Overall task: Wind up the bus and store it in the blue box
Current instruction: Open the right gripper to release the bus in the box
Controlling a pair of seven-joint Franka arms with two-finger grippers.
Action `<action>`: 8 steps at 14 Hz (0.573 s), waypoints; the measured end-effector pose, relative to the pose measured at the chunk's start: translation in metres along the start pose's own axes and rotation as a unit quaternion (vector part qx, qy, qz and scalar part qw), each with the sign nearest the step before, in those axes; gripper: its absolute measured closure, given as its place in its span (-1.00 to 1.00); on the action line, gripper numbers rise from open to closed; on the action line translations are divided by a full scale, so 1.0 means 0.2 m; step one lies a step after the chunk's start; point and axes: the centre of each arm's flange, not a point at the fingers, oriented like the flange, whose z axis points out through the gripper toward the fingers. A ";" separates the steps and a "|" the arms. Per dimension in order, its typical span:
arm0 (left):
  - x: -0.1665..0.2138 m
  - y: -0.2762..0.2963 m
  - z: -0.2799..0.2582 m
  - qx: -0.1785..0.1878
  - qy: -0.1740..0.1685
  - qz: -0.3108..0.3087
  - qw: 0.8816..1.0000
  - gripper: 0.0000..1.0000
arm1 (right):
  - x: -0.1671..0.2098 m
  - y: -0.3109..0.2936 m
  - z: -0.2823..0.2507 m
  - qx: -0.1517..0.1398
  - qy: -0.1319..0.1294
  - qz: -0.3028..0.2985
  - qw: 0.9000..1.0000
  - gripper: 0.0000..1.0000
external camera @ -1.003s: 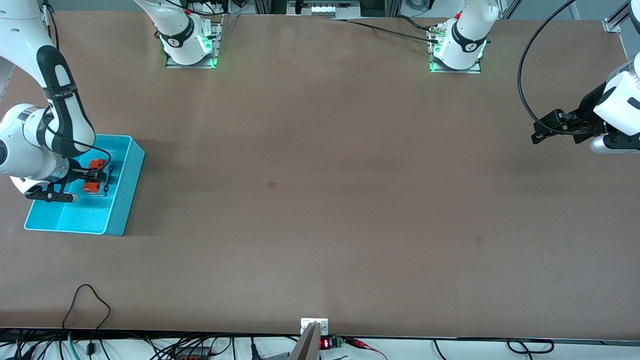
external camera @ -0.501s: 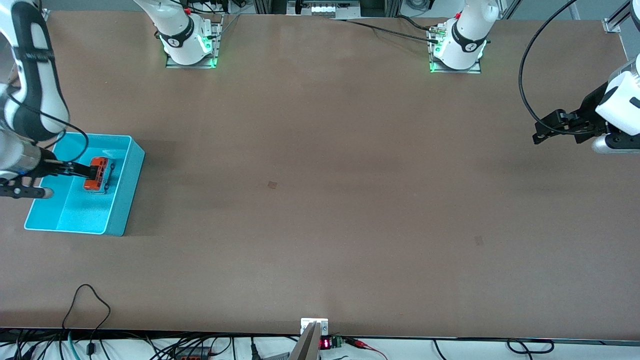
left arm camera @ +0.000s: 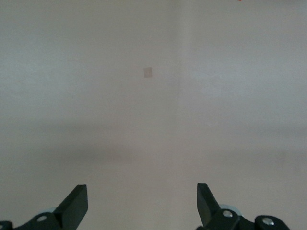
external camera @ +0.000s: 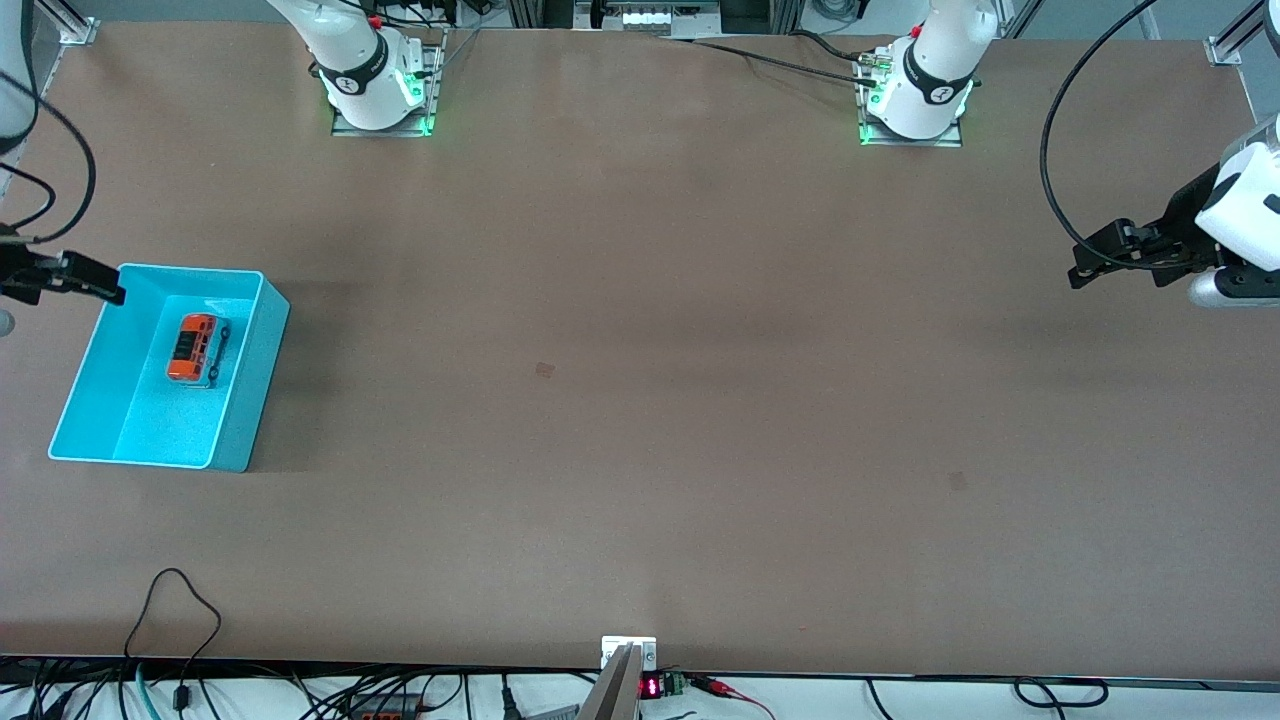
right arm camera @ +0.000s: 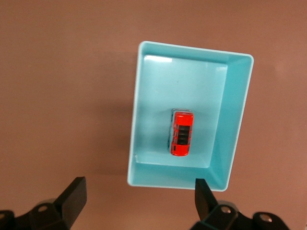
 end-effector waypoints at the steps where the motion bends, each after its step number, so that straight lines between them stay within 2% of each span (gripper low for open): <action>1: 0.00 0.00 0.00 0.000 0.001 0.000 1.000 -1.00 | -0.01 -0.09 -0.07 -0.001 0.008 -0.013 1.000 -1.00; 4: 0.00 -0.01 0.00 0.000 0.001 -0.001 1.000 -1.00 | -0.07 -0.18 -0.24 -0.001 0.012 -0.023 1.000 -1.00; 8: 0.00 -0.03 -0.01 0.000 0.003 -0.005 1.000 -1.00 | -0.06 -0.24 -0.25 0.007 0.007 -0.031 0.999 -1.00</action>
